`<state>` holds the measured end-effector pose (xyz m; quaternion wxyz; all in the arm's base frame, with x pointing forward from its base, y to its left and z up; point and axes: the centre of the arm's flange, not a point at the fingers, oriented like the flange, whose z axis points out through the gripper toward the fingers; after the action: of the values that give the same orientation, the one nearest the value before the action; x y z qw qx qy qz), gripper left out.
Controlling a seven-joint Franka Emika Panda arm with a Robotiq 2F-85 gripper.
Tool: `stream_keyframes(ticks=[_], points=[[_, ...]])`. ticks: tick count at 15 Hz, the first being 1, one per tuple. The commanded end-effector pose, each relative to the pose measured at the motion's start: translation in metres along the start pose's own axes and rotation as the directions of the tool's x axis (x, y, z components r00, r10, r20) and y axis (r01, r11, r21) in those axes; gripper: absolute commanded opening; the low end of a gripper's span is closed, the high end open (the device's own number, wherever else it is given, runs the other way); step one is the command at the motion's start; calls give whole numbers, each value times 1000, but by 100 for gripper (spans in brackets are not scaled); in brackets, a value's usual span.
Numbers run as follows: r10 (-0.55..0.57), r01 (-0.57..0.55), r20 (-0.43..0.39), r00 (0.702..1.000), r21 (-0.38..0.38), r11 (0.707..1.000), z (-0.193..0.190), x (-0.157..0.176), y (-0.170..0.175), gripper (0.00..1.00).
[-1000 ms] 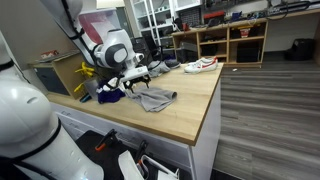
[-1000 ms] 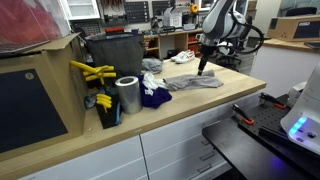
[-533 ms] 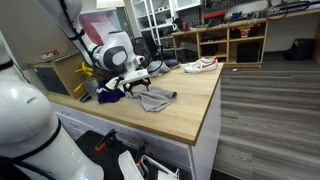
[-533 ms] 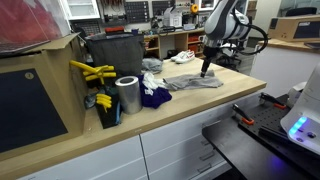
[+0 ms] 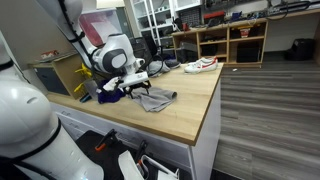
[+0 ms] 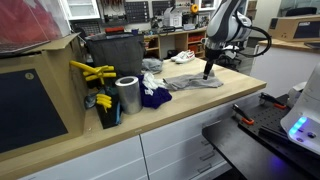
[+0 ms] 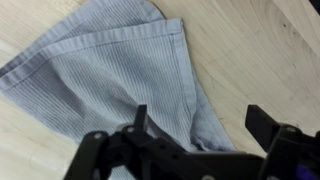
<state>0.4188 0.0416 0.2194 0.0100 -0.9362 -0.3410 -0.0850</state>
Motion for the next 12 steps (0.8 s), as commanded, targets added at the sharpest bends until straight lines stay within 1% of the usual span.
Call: stream_keyframes(ticks=[1, 8, 12], points=[[-1, 1, 5, 1000, -17, 1000, 2, -16, 1, 100], [1, 0, 72, 997, -18, 1000, 14, -49, 14, 100], [-10, 11, 105, 994, -3, 1000, 25, -62, 11, 100]])
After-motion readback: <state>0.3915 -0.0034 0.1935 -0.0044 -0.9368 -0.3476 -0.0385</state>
